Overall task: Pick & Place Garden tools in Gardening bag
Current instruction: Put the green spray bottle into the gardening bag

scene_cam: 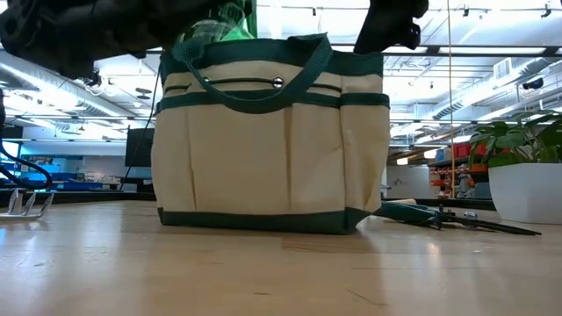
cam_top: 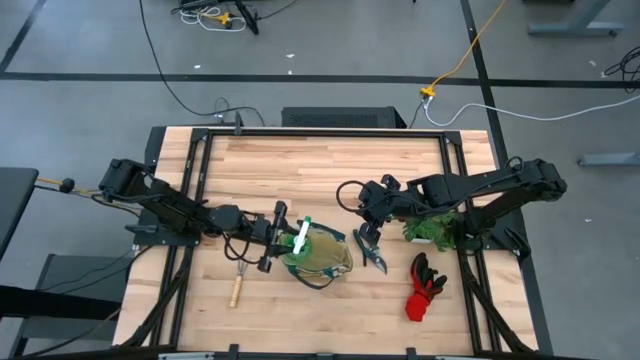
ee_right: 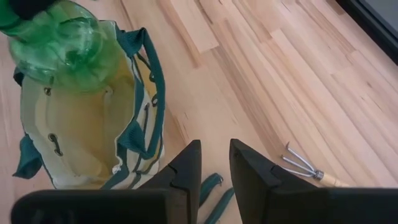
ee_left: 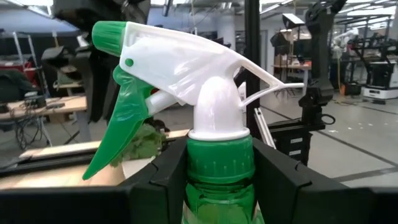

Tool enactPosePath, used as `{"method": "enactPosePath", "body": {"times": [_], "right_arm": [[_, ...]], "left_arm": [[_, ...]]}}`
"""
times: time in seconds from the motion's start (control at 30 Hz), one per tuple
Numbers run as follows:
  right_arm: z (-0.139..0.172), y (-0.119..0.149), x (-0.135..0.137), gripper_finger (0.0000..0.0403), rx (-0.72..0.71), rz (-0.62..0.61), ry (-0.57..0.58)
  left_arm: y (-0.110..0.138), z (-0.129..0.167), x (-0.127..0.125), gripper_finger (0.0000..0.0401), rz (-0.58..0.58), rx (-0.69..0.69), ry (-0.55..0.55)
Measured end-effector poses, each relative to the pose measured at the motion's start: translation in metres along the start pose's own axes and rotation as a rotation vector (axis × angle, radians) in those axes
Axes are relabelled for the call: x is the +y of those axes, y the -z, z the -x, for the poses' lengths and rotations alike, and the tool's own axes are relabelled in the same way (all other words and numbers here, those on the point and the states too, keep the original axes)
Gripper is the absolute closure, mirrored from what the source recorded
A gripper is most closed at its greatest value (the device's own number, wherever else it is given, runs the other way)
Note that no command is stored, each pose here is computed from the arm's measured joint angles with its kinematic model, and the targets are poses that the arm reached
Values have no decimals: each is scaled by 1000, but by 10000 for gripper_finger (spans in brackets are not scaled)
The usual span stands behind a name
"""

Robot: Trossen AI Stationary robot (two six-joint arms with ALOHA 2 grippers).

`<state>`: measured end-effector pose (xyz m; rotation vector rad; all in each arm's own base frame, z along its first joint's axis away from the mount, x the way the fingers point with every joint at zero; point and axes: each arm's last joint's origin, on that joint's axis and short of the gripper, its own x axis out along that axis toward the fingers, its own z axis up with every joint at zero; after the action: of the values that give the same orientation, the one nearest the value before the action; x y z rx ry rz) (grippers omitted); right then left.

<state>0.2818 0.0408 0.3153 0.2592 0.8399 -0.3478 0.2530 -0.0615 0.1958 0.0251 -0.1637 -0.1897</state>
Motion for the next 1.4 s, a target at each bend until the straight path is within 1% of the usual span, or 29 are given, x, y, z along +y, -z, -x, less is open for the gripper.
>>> {"method": "enactPosePath", "body": {"times": [0.2, 0.43, 0.53, 0.7, 0.8, 1.13, 1.27, 1.4], "right_arm": [[0, -1, 0, 316, -7, -3, -4], [0, -1, 1, 316, -9, -3, -5], [0, -1, 1, 316, -9, -3, -5], [0, -1, 1, 316, -9, -2, -5], [0, -1, 1, 316, -8, -3, -5], [0, -1, 1, 316, -5, -3, -12], [0, -1, 1, 316, -4, -2, -13], [0, -1, 1, 316, -4, 1, -12]], "left_arm": [[3, 1, 0, 250, 6, 14, -2], [20, -2, -1, 250, 29, 75, -8], [23, -3, -1, 249, 37, 68, -10], [24, -3, 0, 199, 42, 74, -24], [24, -3, -1, 187, 43, 73, -24], [25, -3, -1, 214, 59, 84, -24], [29, -3, -1, 216, 62, 118, -22], [28, -3, -1, 216, 65, 116, -21]]}}
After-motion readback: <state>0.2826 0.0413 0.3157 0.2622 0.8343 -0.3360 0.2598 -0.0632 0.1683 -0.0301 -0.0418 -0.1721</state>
